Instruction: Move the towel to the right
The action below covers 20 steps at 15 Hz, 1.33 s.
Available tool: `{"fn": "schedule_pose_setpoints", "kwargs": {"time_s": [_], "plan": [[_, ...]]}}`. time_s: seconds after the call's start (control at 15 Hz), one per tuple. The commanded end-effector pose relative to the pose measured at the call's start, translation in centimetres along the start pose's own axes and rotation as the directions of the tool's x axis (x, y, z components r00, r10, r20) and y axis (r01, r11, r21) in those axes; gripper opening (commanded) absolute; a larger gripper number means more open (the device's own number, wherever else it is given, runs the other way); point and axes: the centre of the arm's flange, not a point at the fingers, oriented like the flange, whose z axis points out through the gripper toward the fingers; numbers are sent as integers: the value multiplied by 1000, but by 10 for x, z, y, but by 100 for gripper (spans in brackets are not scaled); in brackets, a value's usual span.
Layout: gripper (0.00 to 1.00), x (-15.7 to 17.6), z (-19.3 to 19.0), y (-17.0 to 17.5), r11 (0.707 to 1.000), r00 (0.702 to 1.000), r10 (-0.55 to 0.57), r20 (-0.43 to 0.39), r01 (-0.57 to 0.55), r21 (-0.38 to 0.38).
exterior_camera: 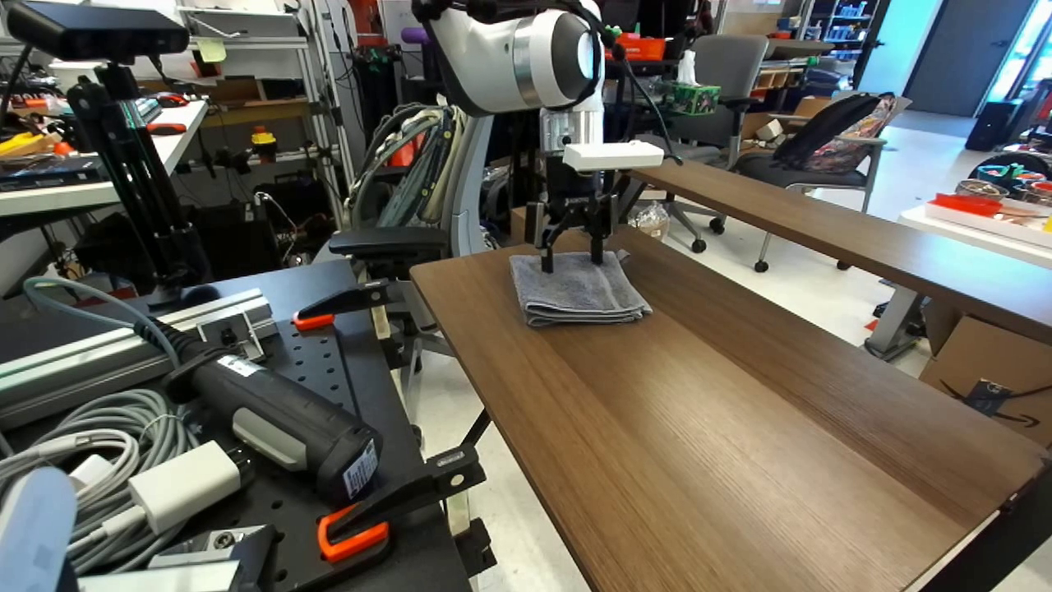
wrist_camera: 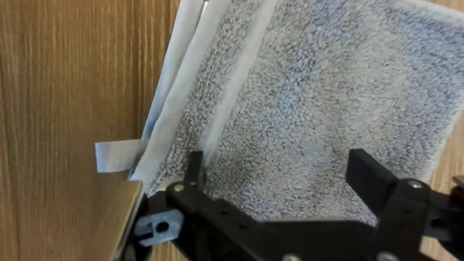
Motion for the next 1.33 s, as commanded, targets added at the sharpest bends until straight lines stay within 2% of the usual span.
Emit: {"fn": "schedule_pose_setpoints", "kwargs": {"time_s": [0.0, 0.2, 0.53, 0.93, 1.27], "plan": [[100, -6, 1, -21, 994, 993, -72, -91, 64, -86], [100, -13, 8, -18, 989, 986, -71, -151, 50, -138], [100, -50, 15, -2, 987, 971, -30, -238, -8, -158], [100, -109, 40, 21, 997, 935, 9, -355, -37, -73], [100, -155, 60, 21, 991, 909, 125, -398, -137, -1]]}}
